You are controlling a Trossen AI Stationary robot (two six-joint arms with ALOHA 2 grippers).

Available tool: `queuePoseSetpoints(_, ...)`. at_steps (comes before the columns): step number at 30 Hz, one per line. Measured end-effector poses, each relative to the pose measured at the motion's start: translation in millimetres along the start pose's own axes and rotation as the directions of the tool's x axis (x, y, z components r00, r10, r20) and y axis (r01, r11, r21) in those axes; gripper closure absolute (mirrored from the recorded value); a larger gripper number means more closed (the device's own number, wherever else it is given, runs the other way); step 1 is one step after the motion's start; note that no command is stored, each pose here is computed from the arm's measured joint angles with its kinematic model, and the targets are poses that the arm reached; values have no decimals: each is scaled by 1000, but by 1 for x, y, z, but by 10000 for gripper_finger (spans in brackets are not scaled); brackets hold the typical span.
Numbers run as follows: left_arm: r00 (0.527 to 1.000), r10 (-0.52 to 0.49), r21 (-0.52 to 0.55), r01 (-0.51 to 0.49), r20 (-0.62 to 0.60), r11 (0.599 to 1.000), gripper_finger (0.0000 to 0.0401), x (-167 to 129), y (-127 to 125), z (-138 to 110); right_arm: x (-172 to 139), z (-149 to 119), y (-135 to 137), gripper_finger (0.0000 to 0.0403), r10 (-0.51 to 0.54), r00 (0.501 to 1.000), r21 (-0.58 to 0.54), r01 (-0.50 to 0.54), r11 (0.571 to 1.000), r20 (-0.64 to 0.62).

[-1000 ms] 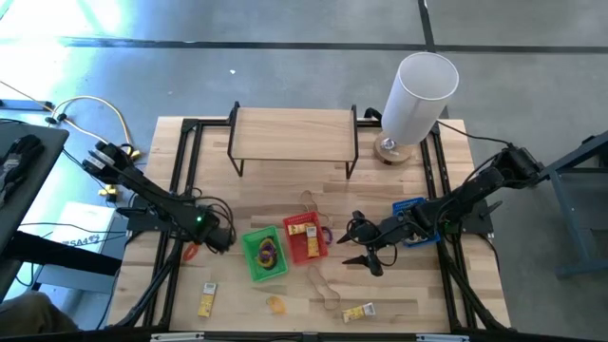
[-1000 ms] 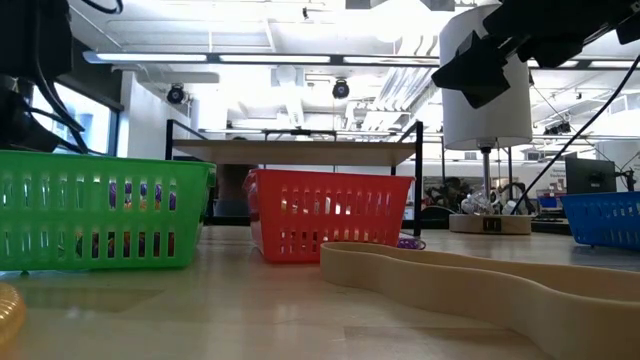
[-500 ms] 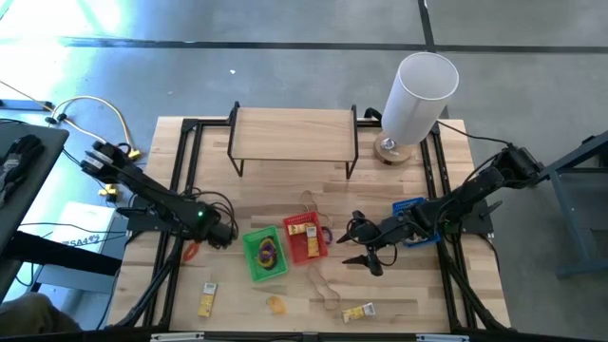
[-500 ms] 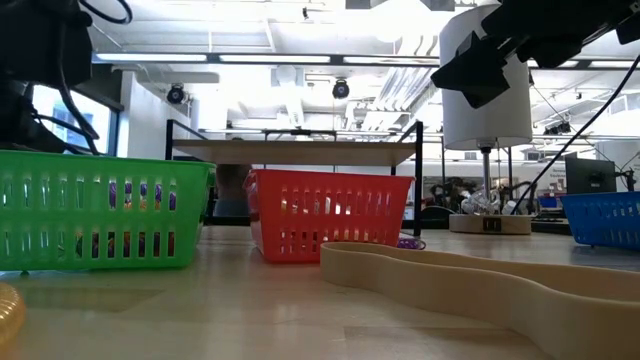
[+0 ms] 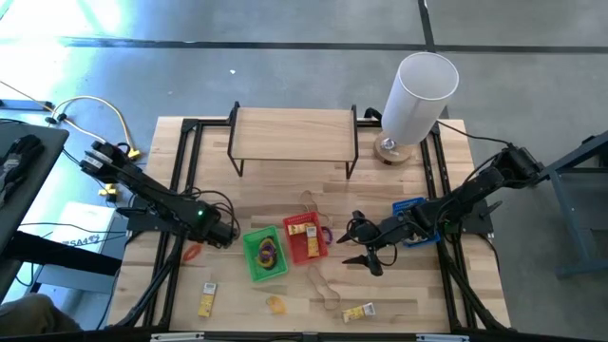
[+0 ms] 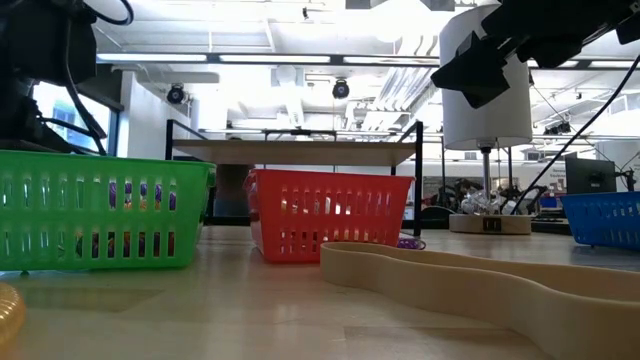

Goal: Pick & Place Office Desk Supplies
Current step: Put the yellow spring keychain into the green bin

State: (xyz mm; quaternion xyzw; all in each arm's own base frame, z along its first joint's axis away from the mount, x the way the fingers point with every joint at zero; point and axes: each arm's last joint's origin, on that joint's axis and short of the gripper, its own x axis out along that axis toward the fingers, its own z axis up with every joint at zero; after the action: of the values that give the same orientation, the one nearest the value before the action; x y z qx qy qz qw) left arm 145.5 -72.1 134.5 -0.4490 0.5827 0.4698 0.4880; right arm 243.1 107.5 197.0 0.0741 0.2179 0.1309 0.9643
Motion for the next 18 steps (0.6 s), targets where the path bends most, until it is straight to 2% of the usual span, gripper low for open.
queuePoseSetpoints(4, 1000, -13, 14, 13, 11, 1000, 350, 0, -1, 0, 0, 0, 0, 128, 0, 1000, 0, 0, 1000, 0)
queuePoseSetpoints(8, 1000, -18, 54, 17, 25, 998, 383, 0, -1, 0, 0, 0, 0, 128, 0, 1000, 0, 0, 1000, 0)
queuePoseSetpoints(18, 997, -52, 147, 44, 56, 988, 394, -9, -8, -1, 0, 0, 0, 128, 0, 1000, 0, 0, 1000, 0)
